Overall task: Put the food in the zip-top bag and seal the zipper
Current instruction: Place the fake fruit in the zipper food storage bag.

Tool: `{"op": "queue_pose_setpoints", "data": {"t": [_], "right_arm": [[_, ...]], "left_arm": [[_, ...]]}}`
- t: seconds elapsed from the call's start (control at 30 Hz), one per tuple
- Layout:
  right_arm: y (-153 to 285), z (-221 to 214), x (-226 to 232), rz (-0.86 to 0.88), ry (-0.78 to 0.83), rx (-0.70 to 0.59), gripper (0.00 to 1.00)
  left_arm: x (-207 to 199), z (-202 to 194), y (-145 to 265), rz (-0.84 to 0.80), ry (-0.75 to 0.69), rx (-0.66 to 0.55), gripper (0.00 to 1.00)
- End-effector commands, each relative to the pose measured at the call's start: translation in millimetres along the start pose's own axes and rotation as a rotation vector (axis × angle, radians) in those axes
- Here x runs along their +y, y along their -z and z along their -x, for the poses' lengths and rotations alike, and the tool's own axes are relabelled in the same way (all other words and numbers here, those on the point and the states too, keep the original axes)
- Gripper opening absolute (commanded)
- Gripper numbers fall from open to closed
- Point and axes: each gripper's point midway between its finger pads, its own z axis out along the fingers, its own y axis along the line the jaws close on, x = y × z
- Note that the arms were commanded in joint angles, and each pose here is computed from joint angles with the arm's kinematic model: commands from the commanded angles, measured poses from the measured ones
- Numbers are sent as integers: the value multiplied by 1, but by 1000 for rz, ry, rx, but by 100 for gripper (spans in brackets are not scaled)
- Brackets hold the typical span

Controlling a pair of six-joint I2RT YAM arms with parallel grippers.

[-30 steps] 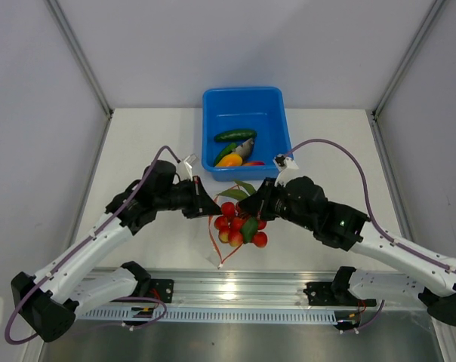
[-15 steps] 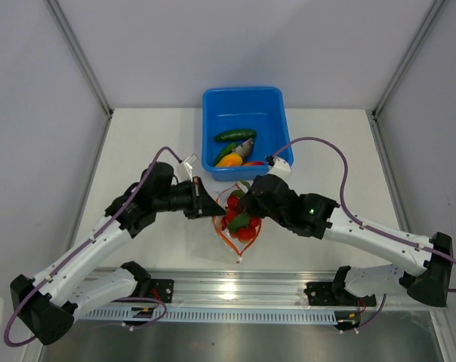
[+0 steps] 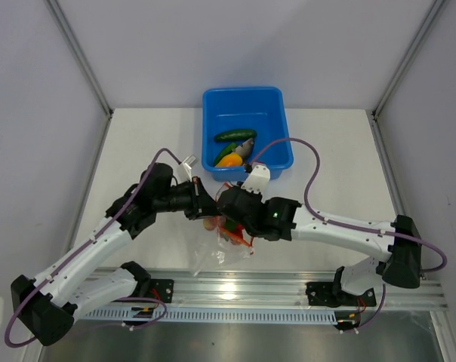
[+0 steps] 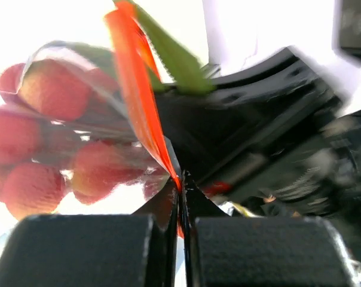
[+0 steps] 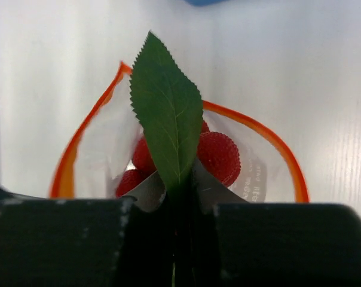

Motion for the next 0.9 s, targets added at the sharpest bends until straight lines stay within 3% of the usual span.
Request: {"op": "queue_pose_setpoints", "data": {"t": [0.0, 0.17, 0.27, 0.57, 0.73, 0.87], "right_arm": [[4, 12, 28, 42, 62, -92, 29], [25, 17, 39, 117, 130, -91, 65], [41, 25, 33, 157, 145, -83, 78], [93, 51, -4, 266, 126, -56, 73], [74, 53, -50, 200, 90, -20, 57], [60, 46, -66, 187, 68, 24, 54]], "left_arm": [[-33, 3, 9, -119, 4, -14, 1], [-34, 7, 12, -115, 15, -44, 1], [-31, 7, 12, -107, 19, -54, 1], [-23, 6, 6, -90, 31, -41, 1], [-27, 7, 5, -97, 28, -31, 1], [-27, 6, 6, -97, 26, -26, 1]]}}
